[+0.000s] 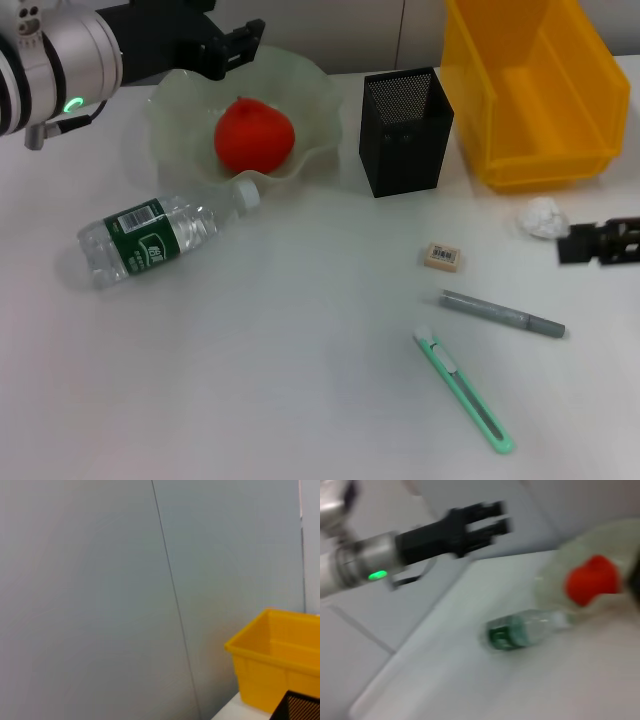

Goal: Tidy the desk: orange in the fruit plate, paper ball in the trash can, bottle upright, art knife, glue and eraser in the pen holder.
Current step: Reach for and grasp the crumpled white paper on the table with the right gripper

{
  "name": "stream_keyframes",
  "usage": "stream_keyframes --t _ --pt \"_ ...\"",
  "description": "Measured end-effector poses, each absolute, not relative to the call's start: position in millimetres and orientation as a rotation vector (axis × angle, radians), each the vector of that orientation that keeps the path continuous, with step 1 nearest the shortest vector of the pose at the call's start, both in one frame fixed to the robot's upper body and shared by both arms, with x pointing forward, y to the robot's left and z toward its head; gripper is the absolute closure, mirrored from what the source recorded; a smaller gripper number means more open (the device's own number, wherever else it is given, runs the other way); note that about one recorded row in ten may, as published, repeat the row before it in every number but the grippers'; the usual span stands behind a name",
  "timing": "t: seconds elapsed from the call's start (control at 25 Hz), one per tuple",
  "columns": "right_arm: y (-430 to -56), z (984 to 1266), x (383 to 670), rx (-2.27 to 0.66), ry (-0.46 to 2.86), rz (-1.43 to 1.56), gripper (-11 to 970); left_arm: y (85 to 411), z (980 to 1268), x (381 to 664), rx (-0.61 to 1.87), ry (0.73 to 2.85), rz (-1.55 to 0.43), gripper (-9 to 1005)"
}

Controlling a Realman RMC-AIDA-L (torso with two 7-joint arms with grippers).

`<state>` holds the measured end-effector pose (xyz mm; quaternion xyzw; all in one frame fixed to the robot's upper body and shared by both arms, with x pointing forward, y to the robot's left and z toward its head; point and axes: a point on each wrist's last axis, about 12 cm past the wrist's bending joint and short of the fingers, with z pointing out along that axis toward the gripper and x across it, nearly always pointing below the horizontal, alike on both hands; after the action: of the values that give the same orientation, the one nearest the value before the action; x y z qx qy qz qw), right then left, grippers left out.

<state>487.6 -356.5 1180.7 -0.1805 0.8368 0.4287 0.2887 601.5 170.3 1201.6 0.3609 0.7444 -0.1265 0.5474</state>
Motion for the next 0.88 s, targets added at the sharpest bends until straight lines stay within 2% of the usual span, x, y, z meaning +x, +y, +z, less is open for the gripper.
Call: stream_keyframes --t 0.12,0.48,0.88 --pt "-368.7 1190.3 500.4 -0.361 2.410 1.015 199 173.7 1203.3 601.0 0.850 1.761 -0.347 422" --pt "-367.7 1201.9 538.0 -0.307 2.683 0.814 204 188.7 1200.0 599.2 0.828 1.765 -0.506 424" --pt "-347.7 1204.0 587.6 -0.389 2.862 0.500 212 191.0 1189.8 600.0 0.857 1.768 -0.496 423"
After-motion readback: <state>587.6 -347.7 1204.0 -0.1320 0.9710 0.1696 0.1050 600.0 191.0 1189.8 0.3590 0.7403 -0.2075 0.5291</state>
